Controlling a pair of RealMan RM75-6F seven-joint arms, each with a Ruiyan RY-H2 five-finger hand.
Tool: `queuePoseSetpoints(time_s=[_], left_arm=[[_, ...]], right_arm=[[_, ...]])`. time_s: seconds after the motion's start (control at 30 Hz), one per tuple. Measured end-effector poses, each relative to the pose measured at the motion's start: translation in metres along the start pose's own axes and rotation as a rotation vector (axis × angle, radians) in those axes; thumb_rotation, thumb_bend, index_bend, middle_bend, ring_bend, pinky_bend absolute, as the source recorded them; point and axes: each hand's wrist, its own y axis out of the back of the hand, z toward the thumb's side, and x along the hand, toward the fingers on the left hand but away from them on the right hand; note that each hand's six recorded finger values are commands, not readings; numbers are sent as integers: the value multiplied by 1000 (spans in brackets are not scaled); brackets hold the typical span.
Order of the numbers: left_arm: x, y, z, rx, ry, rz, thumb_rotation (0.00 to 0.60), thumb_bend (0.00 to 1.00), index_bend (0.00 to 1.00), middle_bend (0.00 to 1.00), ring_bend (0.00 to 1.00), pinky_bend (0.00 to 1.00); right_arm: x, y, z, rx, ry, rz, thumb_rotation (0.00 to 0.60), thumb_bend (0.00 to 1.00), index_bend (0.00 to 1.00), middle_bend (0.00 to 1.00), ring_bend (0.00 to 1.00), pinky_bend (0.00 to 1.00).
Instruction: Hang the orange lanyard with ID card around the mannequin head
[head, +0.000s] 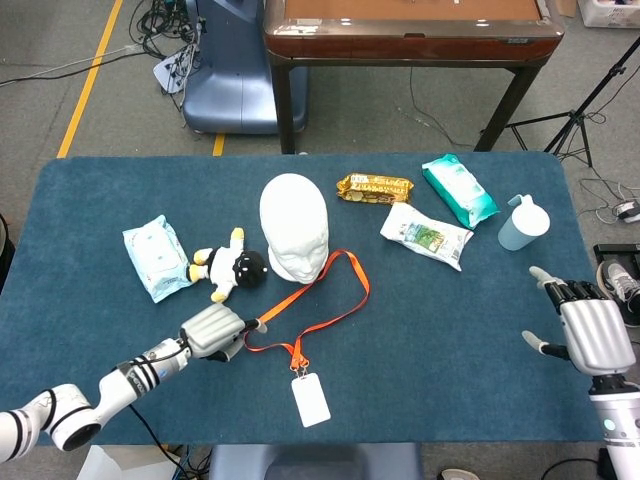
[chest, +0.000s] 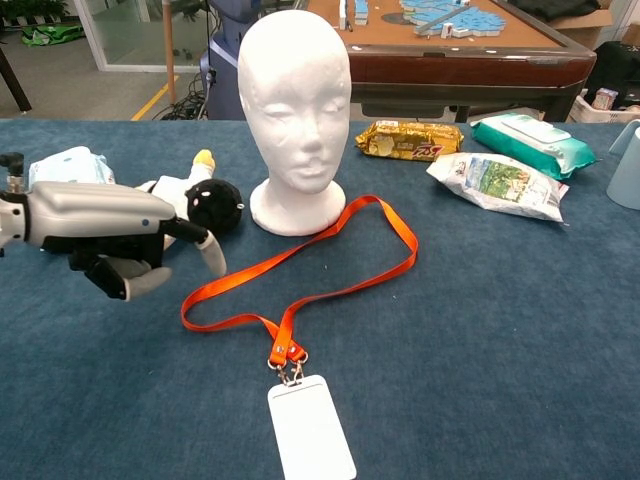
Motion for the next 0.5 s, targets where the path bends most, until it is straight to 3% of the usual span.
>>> queuePoseSetpoints(time_s=[0.5], left_arm=[[20,-18,3,42,44,-84,600,604,246,977,978,858]], right_arm=[[4,-1,-18,-16,-39,5,600,65,169,347,328,284]])
